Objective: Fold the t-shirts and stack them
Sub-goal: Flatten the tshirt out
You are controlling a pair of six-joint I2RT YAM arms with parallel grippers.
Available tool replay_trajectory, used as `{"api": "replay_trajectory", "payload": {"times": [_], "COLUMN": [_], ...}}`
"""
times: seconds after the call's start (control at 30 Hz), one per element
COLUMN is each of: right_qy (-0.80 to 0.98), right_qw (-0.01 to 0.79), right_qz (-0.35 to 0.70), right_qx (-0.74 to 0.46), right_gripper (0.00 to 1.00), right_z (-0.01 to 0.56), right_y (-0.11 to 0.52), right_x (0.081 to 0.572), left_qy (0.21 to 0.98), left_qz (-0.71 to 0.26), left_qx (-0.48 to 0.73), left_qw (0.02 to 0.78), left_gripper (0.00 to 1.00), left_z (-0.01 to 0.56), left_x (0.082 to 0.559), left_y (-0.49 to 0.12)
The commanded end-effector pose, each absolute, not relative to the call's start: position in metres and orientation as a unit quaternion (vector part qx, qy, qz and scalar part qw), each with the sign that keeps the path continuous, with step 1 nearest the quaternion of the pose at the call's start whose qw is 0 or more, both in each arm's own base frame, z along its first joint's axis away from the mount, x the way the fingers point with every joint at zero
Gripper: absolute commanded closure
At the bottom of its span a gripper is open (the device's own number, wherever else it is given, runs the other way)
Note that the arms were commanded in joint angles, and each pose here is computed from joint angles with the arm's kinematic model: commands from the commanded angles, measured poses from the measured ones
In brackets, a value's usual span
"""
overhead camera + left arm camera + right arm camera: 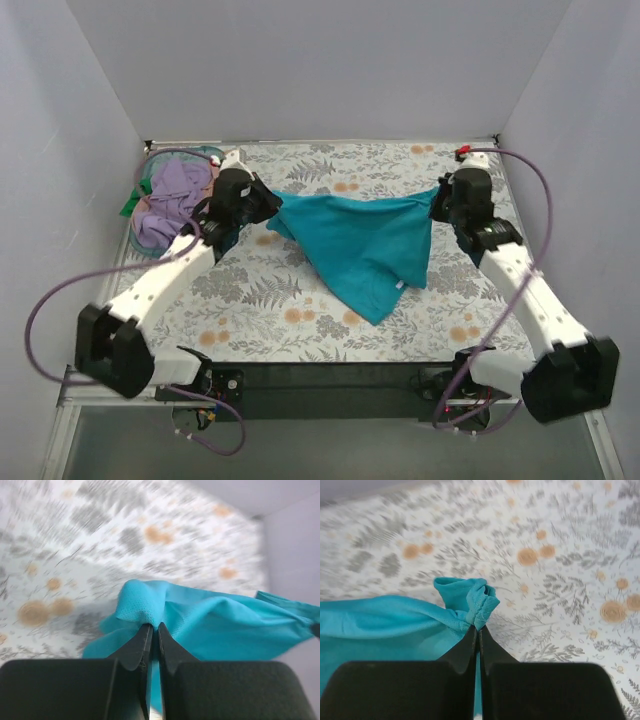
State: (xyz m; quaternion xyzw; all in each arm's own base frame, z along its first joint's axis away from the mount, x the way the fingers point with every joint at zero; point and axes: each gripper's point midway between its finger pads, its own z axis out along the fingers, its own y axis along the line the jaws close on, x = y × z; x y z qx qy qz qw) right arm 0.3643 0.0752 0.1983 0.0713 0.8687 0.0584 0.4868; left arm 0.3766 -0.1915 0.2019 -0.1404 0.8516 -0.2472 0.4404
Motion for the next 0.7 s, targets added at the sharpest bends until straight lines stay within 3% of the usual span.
{"api": "replay_trajectory", "payload": {"times": [0.0, 0.2, 0.37, 0.53, 0.63, 0.67], "right_qy": [0.807, 0.713, 0.635, 0.628, 0.672, 0.694], "right_qw": [0.579, 0.674, 0.731, 0.740, 0.715, 0.701], "right_qz": [0.113, 0.194, 0.247, 0.236, 0.195, 0.166], "right_qx": [0.038, 0.001, -0.040, -0.038, -0.007, 0.017], "right_gripper": [0.99, 0.99, 0.99, 0.99, 0.99, 0.99], "right_z": [0.289, 0.414, 0.492, 0.506, 0.477, 0.458], "right_y": [0.082, 0.084, 0.084, 0.079, 0.074, 0.067], "right_x": [0.329, 0.249, 0.181, 0.180, 0.221, 0.240], "left_qy": [0.766, 0.612, 0.535, 0.537, 0.580, 0.613], "left_qz": [-0.322, -0.445, -0.512, -0.512, -0.477, -0.434], "left_qx": [-0.136, -0.097, -0.029, -0.036, -0.083, -0.133], "left_qw": [0.540, 0.647, 0.671, 0.669, 0.655, 0.647], "left_gripper": [1.00, 1.00, 1.00, 1.00, 1.00, 1.00], "left_z": [0.304, 0.452, 0.515, 0.522, 0.492, 0.464], "left_x": [0.340, 0.232, 0.164, 0.173, 0.218, 0.253], "left_y": [-0.181, -0.146, -0.138, -0.141, -0.147, -0.144]}}
